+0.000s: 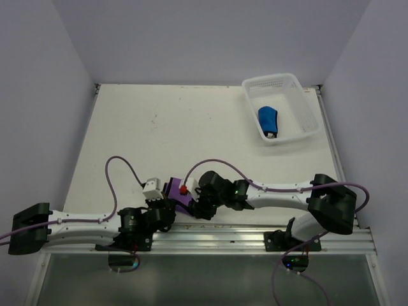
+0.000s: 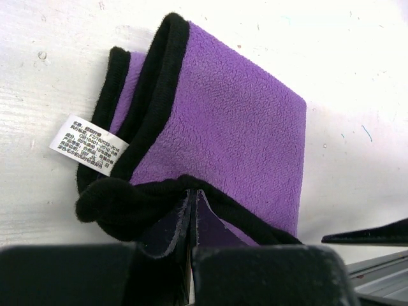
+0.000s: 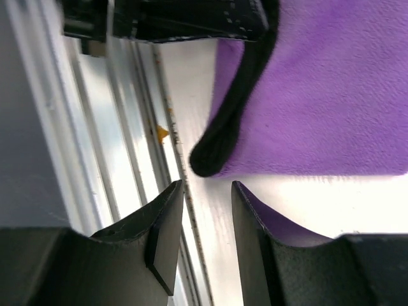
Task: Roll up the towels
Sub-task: Roll the towel
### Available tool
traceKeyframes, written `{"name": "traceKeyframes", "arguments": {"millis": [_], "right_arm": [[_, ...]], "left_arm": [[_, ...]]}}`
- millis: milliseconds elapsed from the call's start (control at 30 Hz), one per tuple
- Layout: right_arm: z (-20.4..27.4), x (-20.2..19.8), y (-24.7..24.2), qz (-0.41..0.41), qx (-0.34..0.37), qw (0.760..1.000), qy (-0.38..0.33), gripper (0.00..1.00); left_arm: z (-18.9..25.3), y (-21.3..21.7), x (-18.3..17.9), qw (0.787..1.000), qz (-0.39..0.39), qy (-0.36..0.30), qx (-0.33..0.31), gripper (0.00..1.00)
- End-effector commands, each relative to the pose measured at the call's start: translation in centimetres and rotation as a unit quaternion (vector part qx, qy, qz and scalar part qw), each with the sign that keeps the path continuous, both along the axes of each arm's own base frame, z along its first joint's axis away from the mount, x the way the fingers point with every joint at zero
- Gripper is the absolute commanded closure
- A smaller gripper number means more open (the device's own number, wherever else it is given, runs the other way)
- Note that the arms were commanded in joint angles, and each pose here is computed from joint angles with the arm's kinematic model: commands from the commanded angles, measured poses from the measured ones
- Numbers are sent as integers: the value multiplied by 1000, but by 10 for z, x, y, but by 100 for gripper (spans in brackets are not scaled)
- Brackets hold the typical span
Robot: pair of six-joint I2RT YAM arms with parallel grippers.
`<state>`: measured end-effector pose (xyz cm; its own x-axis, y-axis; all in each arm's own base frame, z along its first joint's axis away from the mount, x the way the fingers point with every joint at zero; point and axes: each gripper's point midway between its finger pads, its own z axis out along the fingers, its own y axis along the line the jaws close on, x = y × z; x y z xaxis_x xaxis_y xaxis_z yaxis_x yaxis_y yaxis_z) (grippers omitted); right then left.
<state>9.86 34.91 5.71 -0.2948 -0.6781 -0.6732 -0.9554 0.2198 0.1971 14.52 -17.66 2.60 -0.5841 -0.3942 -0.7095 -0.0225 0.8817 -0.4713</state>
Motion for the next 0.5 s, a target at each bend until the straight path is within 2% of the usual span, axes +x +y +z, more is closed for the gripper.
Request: {"name": "traceKeyframes", "arguments": {"millis": [0, 133, 467], "right_arm": [[11, 21, 8, -26, 21, 998, -58, 60], [10, 30, 11, -45, 21, 996, -78, 60], [1, 16, 28, -7, 33, 999, -42, 59]], "left_arm": [[1, 4, 0, 1000, 4, -1, 16, 100], [2, 3, 0, 1000, 3, 0, 17, 100], [5, 3, 0, 1000, 2, -2, 15, 100]]}}
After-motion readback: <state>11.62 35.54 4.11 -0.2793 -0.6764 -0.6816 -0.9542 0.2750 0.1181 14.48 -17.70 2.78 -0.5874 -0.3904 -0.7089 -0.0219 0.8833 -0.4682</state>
